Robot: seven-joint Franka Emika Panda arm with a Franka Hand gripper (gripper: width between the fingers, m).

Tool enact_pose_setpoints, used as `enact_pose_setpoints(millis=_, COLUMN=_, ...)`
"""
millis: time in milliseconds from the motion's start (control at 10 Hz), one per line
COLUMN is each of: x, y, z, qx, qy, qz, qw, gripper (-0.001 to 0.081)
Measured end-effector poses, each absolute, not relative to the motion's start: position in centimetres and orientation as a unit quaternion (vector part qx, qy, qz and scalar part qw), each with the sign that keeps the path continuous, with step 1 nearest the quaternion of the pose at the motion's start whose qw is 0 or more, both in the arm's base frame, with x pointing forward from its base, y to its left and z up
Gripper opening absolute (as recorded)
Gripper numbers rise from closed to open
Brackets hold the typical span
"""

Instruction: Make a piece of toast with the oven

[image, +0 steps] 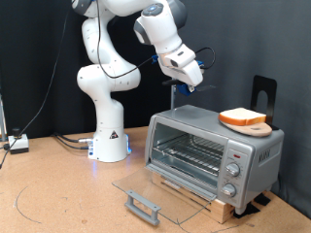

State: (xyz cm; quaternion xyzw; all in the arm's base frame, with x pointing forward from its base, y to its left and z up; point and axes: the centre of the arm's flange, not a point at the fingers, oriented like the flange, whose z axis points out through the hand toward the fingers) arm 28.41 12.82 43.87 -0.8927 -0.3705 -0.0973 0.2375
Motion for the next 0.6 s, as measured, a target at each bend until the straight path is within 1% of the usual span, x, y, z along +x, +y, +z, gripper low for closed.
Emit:
enact_pose_setpoints(millis=300, x=30.6, y=8.3, z=43.9, qx=-0.926, qy=-0.277, qz=-0.152, qw=0.207, gripper=0.0395)
enact_pose_setpoints(millis=600, x=31.3, y=3.7, z=43.7, qx=-0.94, qy=-0.242, qz=-0.149, qw=0.189, gripper=0.0395)
